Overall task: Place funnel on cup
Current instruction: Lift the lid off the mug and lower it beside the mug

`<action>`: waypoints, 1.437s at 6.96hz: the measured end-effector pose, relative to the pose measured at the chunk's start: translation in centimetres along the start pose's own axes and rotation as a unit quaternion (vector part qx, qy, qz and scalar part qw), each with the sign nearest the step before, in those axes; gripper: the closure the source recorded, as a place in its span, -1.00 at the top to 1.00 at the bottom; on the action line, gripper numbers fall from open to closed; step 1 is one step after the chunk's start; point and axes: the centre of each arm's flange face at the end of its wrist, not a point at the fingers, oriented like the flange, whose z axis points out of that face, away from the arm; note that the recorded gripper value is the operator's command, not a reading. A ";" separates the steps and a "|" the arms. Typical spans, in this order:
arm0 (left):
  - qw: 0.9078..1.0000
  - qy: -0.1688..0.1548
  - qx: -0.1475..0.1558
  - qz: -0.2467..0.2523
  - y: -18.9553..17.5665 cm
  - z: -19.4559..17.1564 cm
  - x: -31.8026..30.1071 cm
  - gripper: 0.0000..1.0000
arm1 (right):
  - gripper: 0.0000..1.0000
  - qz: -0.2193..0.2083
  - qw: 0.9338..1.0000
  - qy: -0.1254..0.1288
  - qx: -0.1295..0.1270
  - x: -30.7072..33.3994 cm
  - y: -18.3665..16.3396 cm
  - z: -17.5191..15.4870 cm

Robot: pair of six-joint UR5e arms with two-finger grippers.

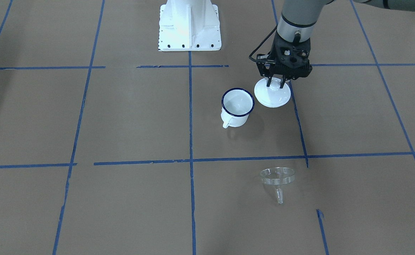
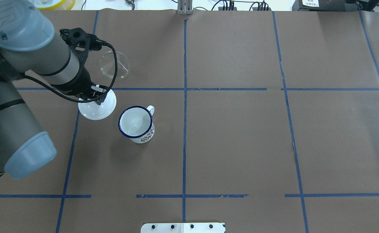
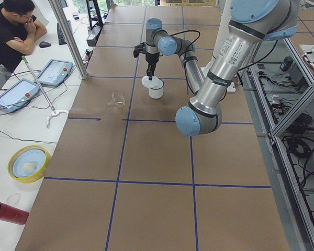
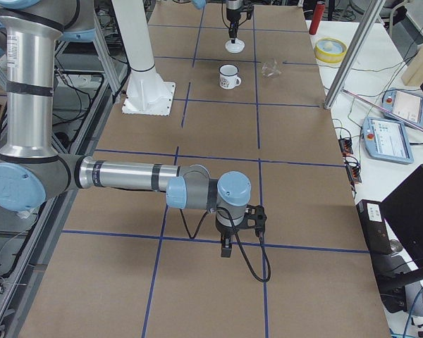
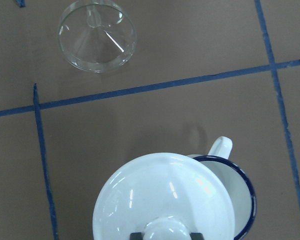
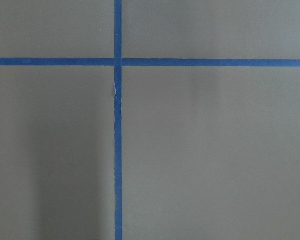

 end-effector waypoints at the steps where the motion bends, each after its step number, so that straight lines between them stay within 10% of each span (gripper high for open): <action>1: 1.000 0.002 0.003 0.002 1.6 1.6 -2.8 -1.00 | 1.00 0.000 1.000 0.000 0.000 0.0 0.0 0.0; 10: 0.998 0.039 -0.012 -0.050 6.7 15.1 -5.5 -1.00 | 1.00 0.000 1.000 0.000 0.000 0.0 0.0 0.0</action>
